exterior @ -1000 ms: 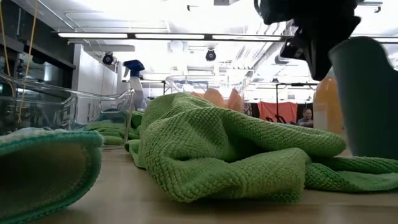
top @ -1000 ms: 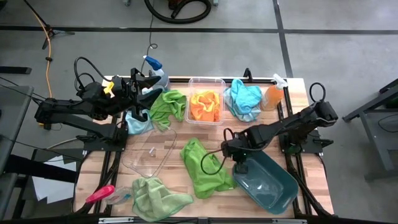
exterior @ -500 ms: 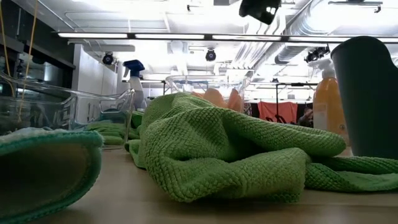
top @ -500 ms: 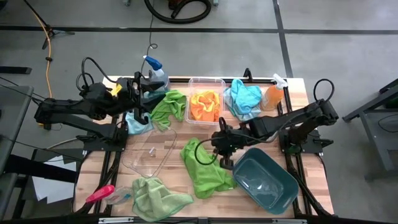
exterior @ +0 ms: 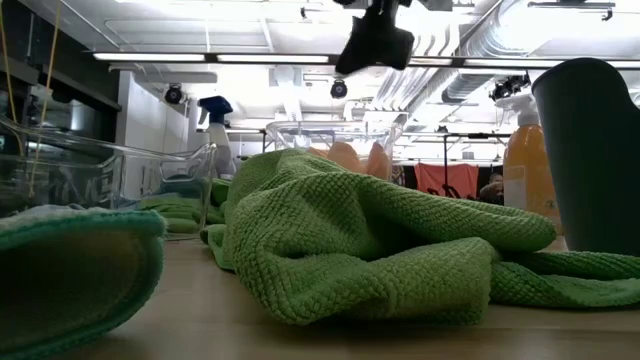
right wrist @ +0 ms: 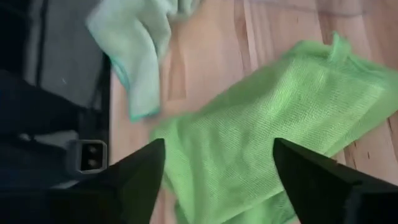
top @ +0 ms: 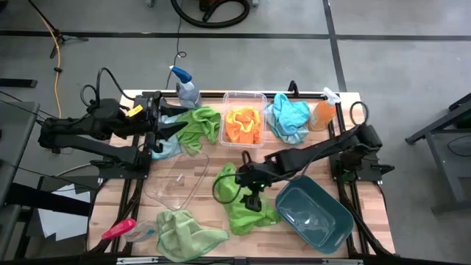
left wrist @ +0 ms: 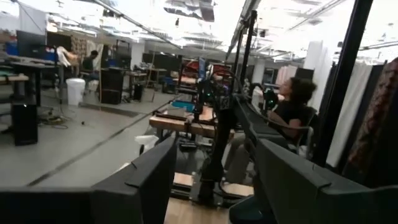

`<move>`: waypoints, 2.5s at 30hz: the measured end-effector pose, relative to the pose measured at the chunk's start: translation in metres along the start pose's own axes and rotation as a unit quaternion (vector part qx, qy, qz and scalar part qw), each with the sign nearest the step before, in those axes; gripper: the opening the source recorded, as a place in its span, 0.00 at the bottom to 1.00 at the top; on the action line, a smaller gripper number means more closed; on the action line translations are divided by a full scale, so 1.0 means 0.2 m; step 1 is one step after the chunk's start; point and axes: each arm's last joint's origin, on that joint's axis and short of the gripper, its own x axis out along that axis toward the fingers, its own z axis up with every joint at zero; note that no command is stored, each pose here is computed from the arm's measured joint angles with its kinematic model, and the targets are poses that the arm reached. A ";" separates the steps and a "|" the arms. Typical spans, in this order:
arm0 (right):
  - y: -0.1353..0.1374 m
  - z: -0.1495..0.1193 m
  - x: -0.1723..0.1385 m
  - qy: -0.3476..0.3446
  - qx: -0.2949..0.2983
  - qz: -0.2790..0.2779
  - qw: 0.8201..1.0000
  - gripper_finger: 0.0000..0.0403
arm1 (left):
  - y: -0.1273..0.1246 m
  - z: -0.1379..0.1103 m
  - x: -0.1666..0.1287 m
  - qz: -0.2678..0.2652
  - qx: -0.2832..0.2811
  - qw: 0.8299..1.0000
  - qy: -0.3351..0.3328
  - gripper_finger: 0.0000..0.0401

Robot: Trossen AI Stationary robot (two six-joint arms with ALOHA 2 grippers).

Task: Sort microfiber towel by color & place in baskets
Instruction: Put the green microfiber towel into the blue bin

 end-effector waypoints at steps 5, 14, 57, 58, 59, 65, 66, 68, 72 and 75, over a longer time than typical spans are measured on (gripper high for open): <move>0.00 0.02 0.15 0.052 -0.013 -0.069 0.996 0.83 | 0.01 0.02 -0.05 0.001 0.011 1.000 0.000 0.52; -0.01 -0.03 0.44 0.110 -0.018 -0.121 0.986 0.84 | 0.01 0.02 -0.07 0.002 0.004 1.000 0.004 0.52; 0.49 -0.59 -1.06 -0.101 0.033 -0.140 0.984 0.02 | -0.13 -0.18 0.28 -0.009 -0.158 0.987 0.035 0.52; 0.51 -0.63 -1.05 -0.093 0.051 -0.139 0.985 0.02 | -0.13 -0.18 0.28 -0.009 -0.158 0.987 0.035 0.52; 0.53 -0.67 -1.05 -0.087 0.068 -0.139 0.984 0.02 | -0.13 -0.18 0.29 -0.009 -0.158 0.987 0.035 0.52; 0.59 -0.89 -0.93 0.006 0.148 -0.136 0.979 0.02 | -0.13 -0.17 0.28 -0.009 -0.157 0.987 0.033 0.52; 0.59 -0.93 -0.91 0.031 0.164 -0.142 0.976 0.02 | -0.13 -0.17 0.28 -0.009 -0.155 0.987 0.033 0.52; 0.57 -0.99 -0.87 0.075 0.192 -0.164 0.965 0.02 | -0.13 -0.17 0.28 -0.009 -0.149 0.988 0.033 0.52; 0.53 -1.04 -0.77 0.098 0.235 -0.198 0.947 0.02 | -0.13 -0.17 0.28 -0.009 -0.145 0.989 0.033 0.52; 0.50 -1.03 -0.68 0.073 0.258 -0.201 0.942 0.02 | -0.13 -0.17 0.28 -0.009 -0.145 0.989 0.033 0.52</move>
